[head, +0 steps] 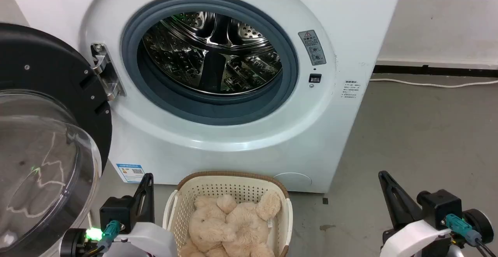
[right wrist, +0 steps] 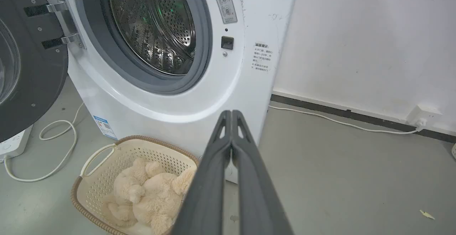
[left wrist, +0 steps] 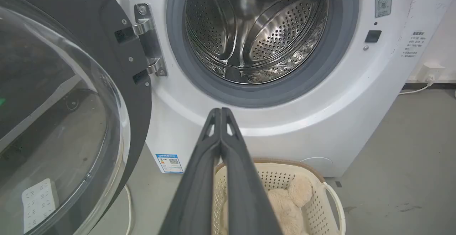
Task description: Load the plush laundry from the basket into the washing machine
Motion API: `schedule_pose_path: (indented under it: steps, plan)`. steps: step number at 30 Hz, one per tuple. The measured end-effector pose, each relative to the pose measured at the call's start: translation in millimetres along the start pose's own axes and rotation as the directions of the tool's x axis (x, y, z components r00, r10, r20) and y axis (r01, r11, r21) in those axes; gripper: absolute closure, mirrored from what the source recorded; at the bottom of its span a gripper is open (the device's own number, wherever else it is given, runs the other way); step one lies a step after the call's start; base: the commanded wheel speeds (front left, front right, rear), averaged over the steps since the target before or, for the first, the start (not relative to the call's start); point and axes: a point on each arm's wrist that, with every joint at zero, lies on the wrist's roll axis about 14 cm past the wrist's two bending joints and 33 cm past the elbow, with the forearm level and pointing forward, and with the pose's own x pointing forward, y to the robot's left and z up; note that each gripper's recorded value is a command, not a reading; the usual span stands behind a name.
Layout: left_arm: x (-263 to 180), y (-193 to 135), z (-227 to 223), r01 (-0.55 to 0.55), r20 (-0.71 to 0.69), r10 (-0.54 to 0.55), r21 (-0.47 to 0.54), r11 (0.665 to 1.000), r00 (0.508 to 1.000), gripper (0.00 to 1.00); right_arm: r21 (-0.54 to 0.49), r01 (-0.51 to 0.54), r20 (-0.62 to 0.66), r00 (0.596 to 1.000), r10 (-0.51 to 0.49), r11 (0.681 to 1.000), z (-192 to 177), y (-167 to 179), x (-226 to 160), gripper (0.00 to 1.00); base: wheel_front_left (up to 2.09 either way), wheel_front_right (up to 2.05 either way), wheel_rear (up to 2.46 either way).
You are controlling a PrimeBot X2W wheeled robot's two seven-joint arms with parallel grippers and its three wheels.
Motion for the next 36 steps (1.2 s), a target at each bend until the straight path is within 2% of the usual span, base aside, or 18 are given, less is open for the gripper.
schedule_pose_path:
  steps: [34,35,36]
  plan:
    - [0.0,0.0,0.0,0.000,0.000,0.000,0.000,1.000,1.000,1.00,0.000,0.000,0.000,1.000,0.000,1.000,0.0,0.0,0.0,1.00,0.00,0.00,0.00]
    - [0.0,-0.1,-0.1,0.000,0.000,0.000,0.000,1.000,1.000,0.00,0.000,0.000,0.000,1.000,0.000,1.000,0.0,0.1,0.0,0.00,0.00,0.00,0.00]
    - [-0.1,-0.1,-0.3,0.000,-0.001,0.000,0.000,1.000,1.000,0.00,0.001,-0.001,0.000,1.000,0.001,1.000,0.0,0.3,0.0,0.00,0.00,0.00,0.00]
